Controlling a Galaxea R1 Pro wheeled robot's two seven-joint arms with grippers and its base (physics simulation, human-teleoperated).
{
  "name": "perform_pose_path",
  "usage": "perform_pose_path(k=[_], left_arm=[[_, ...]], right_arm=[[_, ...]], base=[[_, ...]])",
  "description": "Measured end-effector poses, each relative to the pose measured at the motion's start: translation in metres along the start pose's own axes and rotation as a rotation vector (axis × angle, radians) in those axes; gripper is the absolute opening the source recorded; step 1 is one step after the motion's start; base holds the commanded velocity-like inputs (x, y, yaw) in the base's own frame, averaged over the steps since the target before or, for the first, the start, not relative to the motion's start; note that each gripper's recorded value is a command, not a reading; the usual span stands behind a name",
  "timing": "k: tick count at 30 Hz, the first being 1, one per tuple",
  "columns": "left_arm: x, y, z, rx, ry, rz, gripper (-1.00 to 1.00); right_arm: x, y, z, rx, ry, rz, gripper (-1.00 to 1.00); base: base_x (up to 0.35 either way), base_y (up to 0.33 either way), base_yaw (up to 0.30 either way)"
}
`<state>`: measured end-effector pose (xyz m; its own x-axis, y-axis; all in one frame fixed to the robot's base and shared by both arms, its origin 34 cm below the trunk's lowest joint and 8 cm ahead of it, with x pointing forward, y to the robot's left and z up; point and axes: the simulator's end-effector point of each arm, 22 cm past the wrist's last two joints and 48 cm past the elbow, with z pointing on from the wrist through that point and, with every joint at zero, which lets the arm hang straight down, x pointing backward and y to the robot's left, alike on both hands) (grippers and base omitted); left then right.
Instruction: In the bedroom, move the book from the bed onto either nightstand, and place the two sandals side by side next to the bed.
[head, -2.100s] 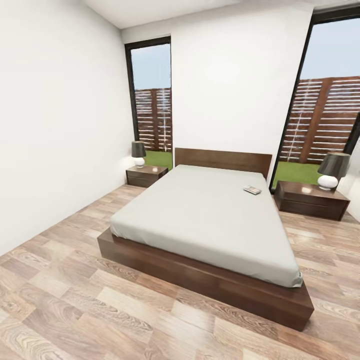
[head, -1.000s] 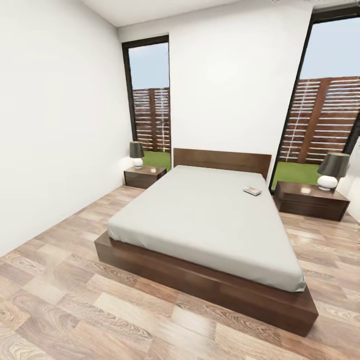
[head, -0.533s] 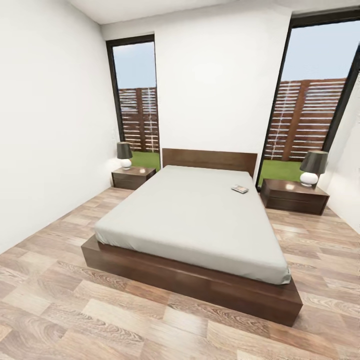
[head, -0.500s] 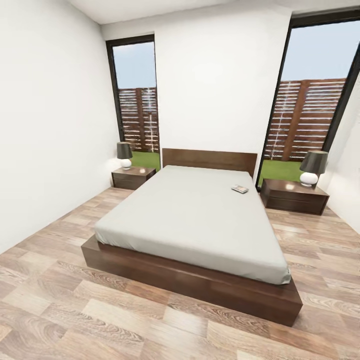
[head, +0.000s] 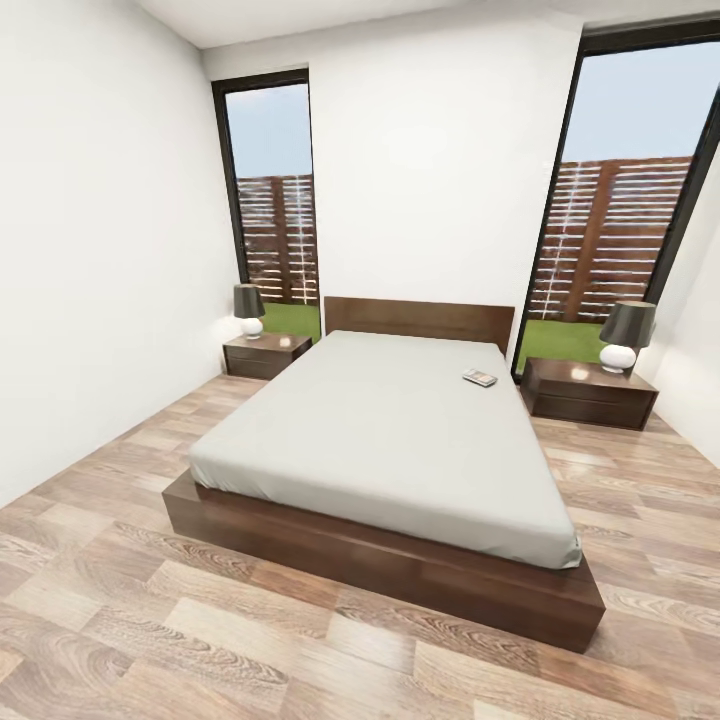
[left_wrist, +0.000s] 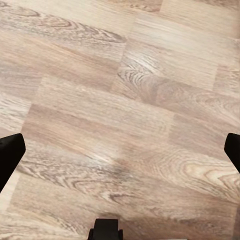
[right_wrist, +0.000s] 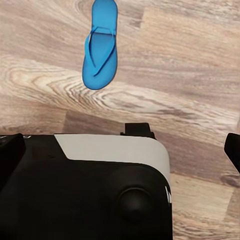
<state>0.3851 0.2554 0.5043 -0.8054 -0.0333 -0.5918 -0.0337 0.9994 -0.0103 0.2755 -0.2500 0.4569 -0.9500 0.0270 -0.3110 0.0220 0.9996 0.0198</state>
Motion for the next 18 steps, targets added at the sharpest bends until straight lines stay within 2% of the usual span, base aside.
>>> perform_pose_path(k=[6,7,10,14,16,18], left_arm=[[-0.006,0.000,0.001,-0.001,-0.013,-0.002,1.00],[-0.028,0.000,0.003,-0.001,-0.055,-0.003,1.00],[-0.064,-0.001,0.004,0.001,-0.102,-0.004,1.00],[-0.104,-0.006,0.004,0.018,-0.091,-0.004,1.00],[-0.131,-0.015,0.002,0.079,-0.087,0.006,1.00],[-0.154,-0.031,-0.003,0.186,-0.106,0.023,1.00]], right_arm=[[0.000,-0.001,0.000,0.001,0.000,0.002,1.00],[0.000,-0.001,0.000,0.001,0.000,0.002,1.00],[0.000,-0.001,0.000,0.001,0.000,0.002,1.00],[0.000,-0.001,0.000,0.002,0.000,0.002,1.00],[0.000,-0.002,0.000,0.003,-0.001,0.002,1.00],[0.000,-0.003,0.000,0.004,-0.001,0.002,1.00]], base=[[0.000,0.000,0.000],[0.000,0.000,0.000],[0.000,0.000,0.000],[0.000,0.000,0.000],[0.000,0.000,0.000],[0.000,0.000,0.000]])
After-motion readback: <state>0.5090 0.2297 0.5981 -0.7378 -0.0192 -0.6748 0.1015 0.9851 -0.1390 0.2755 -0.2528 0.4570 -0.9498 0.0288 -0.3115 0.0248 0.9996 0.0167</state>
